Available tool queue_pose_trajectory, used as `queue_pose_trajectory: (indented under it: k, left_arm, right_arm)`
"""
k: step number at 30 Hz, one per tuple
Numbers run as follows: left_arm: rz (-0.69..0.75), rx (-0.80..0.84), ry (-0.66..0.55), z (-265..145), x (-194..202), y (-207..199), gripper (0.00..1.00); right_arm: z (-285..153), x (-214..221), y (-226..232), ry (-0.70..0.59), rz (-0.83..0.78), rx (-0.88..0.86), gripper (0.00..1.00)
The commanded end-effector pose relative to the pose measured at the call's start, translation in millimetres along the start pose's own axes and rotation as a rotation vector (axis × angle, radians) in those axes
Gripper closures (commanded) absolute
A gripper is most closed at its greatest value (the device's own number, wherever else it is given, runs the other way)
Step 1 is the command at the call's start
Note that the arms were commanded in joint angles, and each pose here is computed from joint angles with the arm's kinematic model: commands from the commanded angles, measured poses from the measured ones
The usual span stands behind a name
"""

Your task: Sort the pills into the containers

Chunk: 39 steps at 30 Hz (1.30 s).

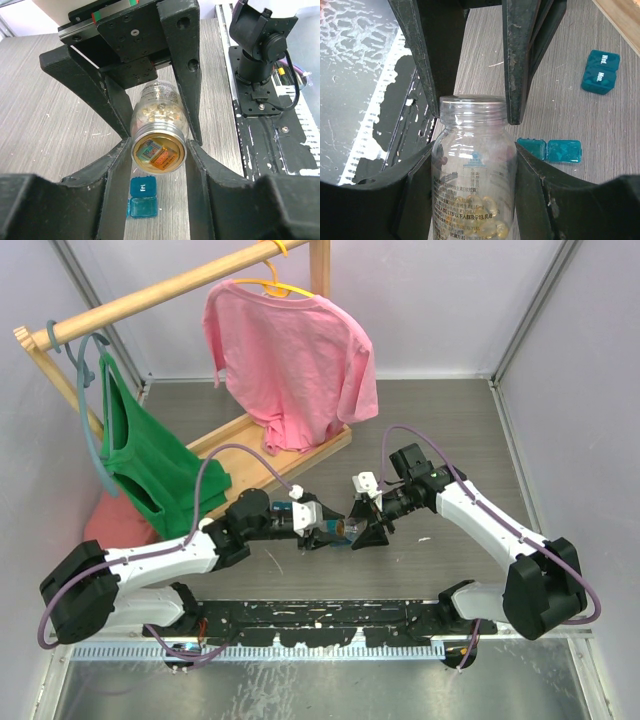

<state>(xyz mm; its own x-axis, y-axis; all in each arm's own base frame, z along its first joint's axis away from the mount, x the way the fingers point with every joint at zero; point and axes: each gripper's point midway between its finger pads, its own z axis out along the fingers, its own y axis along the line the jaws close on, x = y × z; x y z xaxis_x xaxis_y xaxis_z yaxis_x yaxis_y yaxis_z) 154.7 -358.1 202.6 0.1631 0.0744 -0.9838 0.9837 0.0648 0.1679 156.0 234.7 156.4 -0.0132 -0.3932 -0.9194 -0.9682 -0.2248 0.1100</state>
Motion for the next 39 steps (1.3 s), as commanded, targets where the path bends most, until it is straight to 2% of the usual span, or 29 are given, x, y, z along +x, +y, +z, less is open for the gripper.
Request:
queue_pose_trajectory:
  k: [1,4,6,8,11,18,19,25,28,31,36,39]
  left_arm:
    - [-0.018,-0.028,-0.116,-1.8,-37.0,5.7,0.74]
    - [-0.194,-0.078,-0.162,-5.8,-43.9,6.8,0.78]
    - [-0.384,-0.155,-0.193,-7.9,-46.8,15.0,0.80]
    - [-0.599,-0.248,-0.190,-10.1,-40.0,24.5,0.90]
    - [-0.896,-0.377,-0.168,-11.6,-27.2,34.5,0.96]
    - [-1.342,-0.540,-0.288,-18.7,-28.2,39.2,1.00]
    - [-1.372,-0.567,-0.287,-21.5,-27.8,39.1,1.00]
    - [-1.373,-0.730,-0.234,-54.7,-16.5,39.6,0.98]
    - [-1.345,-0.824,-0.123,-76.0,11.4,30.0,0.98]
    - [-1.280,-0.930,0.057,-102.9,44.4,17.2,0.96]
    - [-1.053,-1.113,0.421,-160.4,103.4,2.3,0.91]
    - [-0.943,-1.257,0.548,-193.1,127.8,5.4,0.90]
  right_arm:
    - [-3.5,-18.8,-4.1,-0.037,-0.058,0.003,0.99]
    - [-3.6,-19.4,-4.1,-0.038,-0.060,0.003,0.99]
    - [-3.3,-19.2,-3.9,-0.038,-0.060,0.002,0.99]
    - [-3.1,-18.8,-3.8,-0.038,-0.057,0.001,0.99]
    - [-3.2,-18.9,-4.0,-0.038,-0.057,0.002,0.99]
    - [-3.2,-18.8,-3.8,-0.038,-0.055,0.001,0.99]
    - [-3.2,-18.6,-3.9,-0.037,-0.055,0.001,0.99]
    - [-3.6,-19.9,-3.8,-0.039,-0.056,0.002,0.99]
    - [-5.4,-21.1,-4.8,-0.042,-0.057,0.008,0.99]
    - [-9.7,-24.0,-6.5,-0.055,-0.055,0.021,0.99]
    - [-18.6,-27.8,-10.1,-0.082,-0.046,0.053,0.99]
    - [-22.7,-27.9,-12.8,-0.091,-0.038,0.069,0.99]
